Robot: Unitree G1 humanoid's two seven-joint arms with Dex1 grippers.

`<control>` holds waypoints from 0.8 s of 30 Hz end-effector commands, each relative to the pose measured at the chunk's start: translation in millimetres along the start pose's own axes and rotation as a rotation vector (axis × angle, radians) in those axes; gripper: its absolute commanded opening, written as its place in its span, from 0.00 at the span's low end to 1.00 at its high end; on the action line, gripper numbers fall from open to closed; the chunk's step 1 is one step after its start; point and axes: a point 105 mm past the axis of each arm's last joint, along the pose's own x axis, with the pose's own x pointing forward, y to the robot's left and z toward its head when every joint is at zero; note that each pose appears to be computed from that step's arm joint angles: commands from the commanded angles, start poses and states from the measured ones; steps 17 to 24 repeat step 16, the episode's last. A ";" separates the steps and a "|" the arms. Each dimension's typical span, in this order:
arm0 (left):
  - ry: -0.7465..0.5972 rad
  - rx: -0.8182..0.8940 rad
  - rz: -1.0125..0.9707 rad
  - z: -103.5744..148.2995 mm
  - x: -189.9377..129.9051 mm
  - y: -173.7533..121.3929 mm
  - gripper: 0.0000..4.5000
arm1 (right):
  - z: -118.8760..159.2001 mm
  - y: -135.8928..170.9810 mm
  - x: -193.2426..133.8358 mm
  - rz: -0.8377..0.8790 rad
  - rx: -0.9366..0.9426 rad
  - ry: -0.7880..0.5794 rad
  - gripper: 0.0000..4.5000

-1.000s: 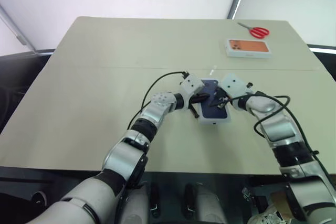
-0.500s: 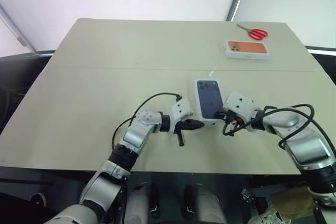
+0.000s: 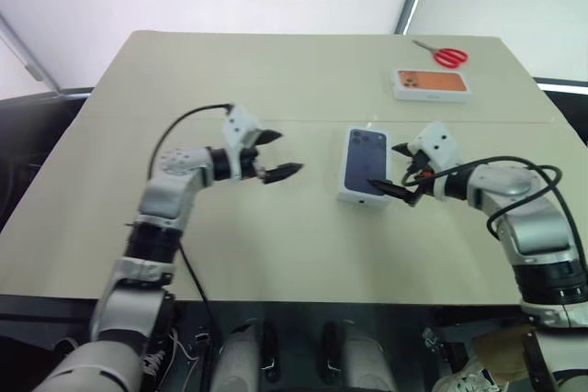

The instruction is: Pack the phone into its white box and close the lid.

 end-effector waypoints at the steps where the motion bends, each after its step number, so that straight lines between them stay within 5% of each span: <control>1: -0.012 0.020 0.000 4.6 -32.3 3.5 1.00 | 18.6 -9.2 -27.0 0.012 -0.038 -0.102 1.00; 6: 0.044 0.017 0.081 -3.3 -76.9 10.2 1.00 | 9.8 10.0 -61.2 0.190 0.092 -0.100 1.00; 16: 0.105 -0.001 0.185 -8.0 -120.1 12.5 1.00 | -18.3 -4.0 -80.3 0.140 0.139 -0.032 1.00; 24: 0.105 -0.001 0.185 -8.0 -120.1 12.5 1.00 | -18.3 -4.0 -80.3 0.140 0.139 -0.032 1.00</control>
